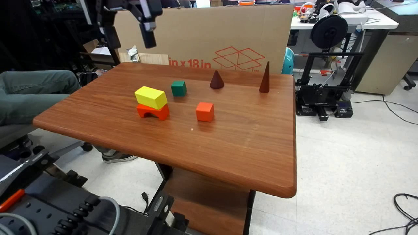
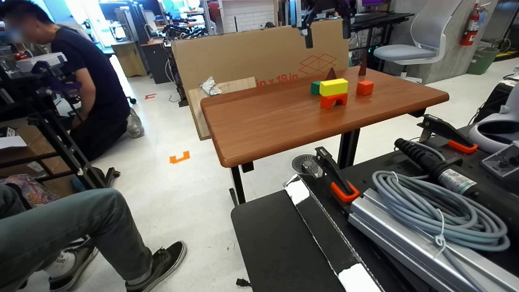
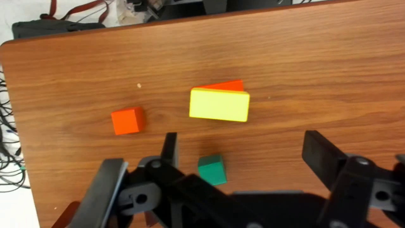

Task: Put the green cube on top of the yellow block

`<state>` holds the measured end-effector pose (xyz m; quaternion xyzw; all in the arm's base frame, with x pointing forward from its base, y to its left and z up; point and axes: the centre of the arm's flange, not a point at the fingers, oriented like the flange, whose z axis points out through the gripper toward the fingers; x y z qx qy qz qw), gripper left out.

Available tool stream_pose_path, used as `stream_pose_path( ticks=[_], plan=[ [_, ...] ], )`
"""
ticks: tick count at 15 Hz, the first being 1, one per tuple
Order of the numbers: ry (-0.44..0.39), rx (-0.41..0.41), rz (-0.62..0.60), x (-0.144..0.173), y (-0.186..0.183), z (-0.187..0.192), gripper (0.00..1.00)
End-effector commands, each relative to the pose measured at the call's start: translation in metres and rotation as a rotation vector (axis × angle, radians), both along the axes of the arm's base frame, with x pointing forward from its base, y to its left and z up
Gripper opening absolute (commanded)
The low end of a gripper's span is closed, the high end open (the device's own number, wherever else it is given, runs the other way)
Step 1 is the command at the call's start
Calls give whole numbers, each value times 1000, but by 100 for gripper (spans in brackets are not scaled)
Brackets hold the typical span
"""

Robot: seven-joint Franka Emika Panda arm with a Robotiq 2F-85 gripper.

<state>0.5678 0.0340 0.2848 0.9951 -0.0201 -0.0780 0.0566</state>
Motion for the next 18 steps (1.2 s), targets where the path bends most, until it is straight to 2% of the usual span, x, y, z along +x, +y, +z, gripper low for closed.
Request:
stream_pose_path(
  ticks=[1,4,8,11,18],
  plan=[
    [-21,-85,99,39,-8,-25,100],
    [-62,-88,162,55,-1,-48,100],
    [-117,-49,212,64,9,-72,100],
    [-142,-11,214,69,2,-84,100],
    [-113,13,252,67,-10,-110,100]
  ],
)
